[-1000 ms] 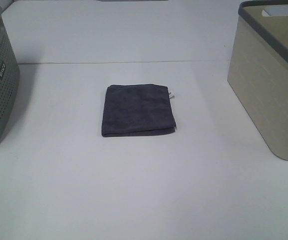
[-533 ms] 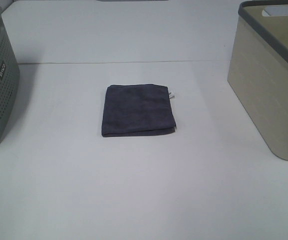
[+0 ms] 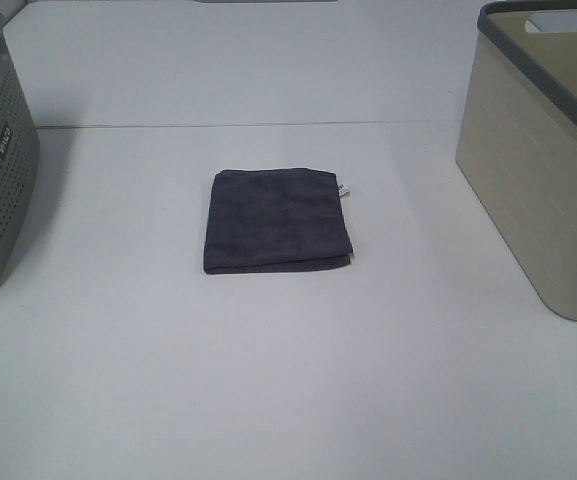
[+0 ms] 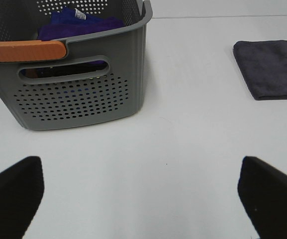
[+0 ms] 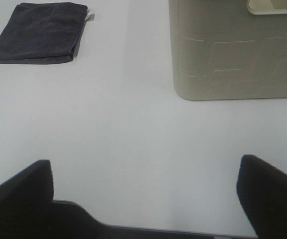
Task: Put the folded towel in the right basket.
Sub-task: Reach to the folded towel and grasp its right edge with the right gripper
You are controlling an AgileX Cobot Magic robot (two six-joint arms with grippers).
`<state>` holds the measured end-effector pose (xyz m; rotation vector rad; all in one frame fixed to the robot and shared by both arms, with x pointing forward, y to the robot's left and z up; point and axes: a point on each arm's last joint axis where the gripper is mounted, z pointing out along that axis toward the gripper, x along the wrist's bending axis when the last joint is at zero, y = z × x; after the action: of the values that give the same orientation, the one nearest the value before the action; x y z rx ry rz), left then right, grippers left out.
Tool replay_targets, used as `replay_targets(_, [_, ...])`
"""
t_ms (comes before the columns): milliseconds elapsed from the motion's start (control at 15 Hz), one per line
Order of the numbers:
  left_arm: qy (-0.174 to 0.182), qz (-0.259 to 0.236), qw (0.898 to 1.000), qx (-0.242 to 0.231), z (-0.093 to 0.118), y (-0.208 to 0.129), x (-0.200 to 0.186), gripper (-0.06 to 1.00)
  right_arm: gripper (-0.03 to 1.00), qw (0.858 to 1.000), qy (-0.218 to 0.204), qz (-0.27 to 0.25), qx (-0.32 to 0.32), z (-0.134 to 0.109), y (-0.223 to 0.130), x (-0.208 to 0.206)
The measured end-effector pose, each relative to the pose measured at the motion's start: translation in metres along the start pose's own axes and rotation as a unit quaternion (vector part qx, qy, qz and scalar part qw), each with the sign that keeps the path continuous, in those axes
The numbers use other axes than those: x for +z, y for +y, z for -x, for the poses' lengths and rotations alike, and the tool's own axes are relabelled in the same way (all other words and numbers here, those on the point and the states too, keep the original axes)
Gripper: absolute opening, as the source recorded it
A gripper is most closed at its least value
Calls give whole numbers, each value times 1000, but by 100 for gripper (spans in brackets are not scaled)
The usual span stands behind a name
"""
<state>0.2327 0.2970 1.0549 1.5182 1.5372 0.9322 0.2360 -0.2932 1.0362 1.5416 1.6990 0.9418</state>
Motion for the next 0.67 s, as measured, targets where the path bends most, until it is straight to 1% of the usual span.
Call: replay_targets(667, [0, 0, 1000, 0, 0, 0, 0, 99, 96, 1000, 0, 0, 0, 0, 0, 0])
